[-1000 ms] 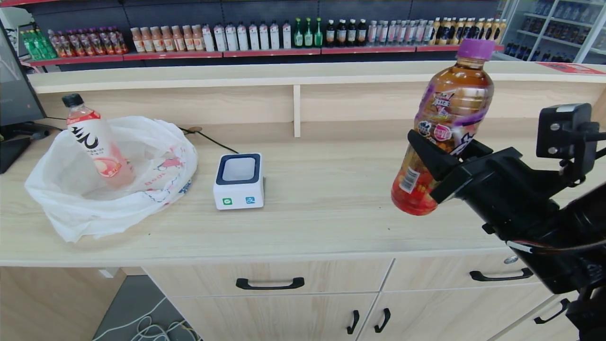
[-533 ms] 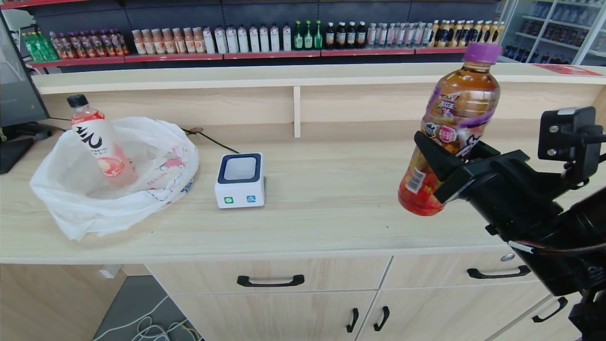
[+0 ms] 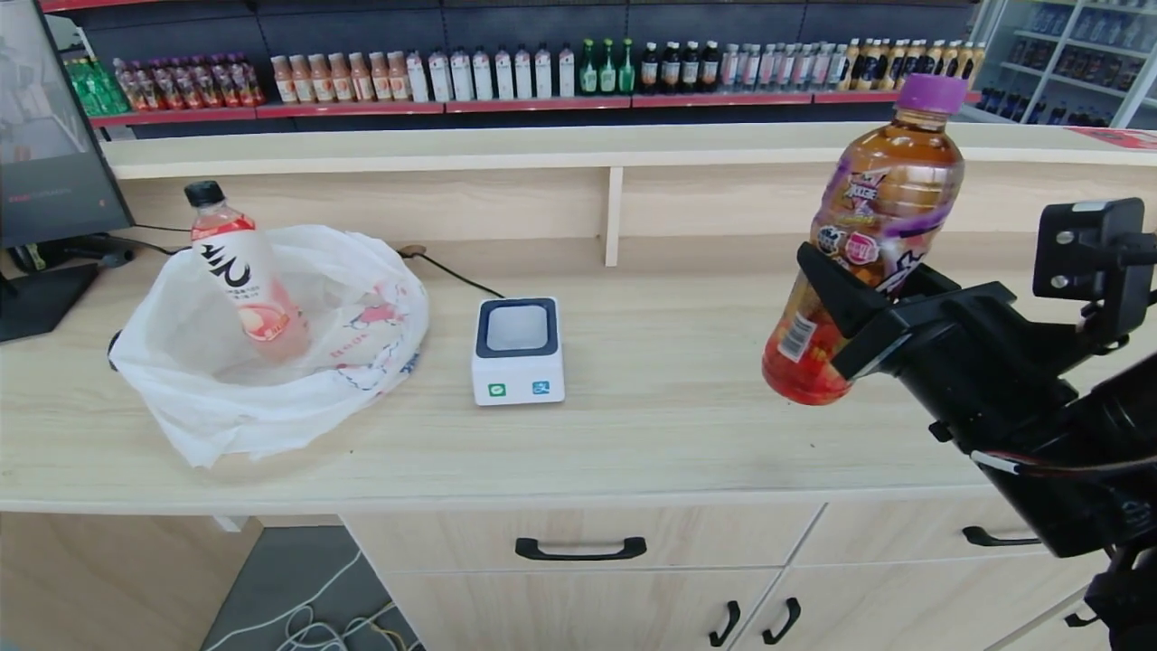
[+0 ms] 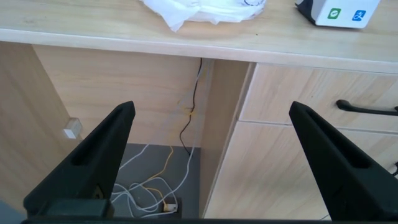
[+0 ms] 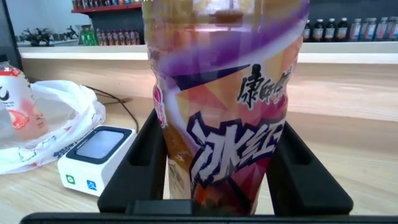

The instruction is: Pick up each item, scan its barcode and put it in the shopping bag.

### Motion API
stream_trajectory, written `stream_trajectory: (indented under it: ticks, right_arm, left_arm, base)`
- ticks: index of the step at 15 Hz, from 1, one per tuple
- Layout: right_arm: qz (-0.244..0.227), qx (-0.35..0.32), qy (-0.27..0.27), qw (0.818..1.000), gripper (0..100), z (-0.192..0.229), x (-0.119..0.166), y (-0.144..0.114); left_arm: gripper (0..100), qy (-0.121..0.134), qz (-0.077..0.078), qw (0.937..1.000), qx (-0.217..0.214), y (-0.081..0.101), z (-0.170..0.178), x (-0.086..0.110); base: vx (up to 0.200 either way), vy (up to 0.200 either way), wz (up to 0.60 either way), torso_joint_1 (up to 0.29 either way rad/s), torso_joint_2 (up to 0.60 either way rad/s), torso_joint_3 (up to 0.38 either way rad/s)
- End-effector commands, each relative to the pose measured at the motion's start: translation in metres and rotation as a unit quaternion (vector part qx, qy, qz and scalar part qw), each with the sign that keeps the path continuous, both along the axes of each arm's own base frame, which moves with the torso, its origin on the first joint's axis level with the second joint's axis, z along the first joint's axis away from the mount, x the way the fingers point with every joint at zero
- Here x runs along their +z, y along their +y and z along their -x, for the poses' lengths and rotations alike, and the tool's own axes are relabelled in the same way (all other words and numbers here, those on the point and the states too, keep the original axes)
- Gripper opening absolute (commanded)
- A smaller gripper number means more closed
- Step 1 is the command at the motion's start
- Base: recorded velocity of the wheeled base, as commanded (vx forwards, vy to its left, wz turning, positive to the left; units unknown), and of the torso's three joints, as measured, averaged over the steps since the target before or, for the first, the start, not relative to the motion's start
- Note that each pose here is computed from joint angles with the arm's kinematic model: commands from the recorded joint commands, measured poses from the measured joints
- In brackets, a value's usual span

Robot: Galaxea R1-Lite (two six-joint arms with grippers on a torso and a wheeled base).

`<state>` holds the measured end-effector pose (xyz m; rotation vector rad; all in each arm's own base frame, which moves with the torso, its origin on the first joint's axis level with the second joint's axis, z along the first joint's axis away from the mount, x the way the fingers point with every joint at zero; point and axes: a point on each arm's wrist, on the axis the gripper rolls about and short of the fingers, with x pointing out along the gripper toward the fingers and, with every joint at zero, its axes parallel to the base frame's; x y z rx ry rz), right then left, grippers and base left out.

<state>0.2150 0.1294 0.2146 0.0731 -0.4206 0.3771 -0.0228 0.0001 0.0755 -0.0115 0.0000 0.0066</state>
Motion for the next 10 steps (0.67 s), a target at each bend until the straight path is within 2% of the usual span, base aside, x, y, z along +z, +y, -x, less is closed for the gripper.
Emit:
stream_trajectory:
  ticks: [1,10]
  right_arm:
    - [0.001,0.000,0.000,1.000,0,-0.0005,-0.0002,-0.0002]
    - [-0.001,0.012,-0.002,1.000,0,-0.0013,0.0009,0.0073]
  left_arm:
    - [100,0.000,0.000,1.0000,0.001,0.0000,0.0000,0.0000]
    - [100,0.000,0.002,1.0000,0.001,0.0000,0.0000,0.0000]
  base:
    - [0.000,0.200,0.00,0.002,0.01,0.002]
    - [0.000,0.200,0.00,0.002,0.00,0.001]
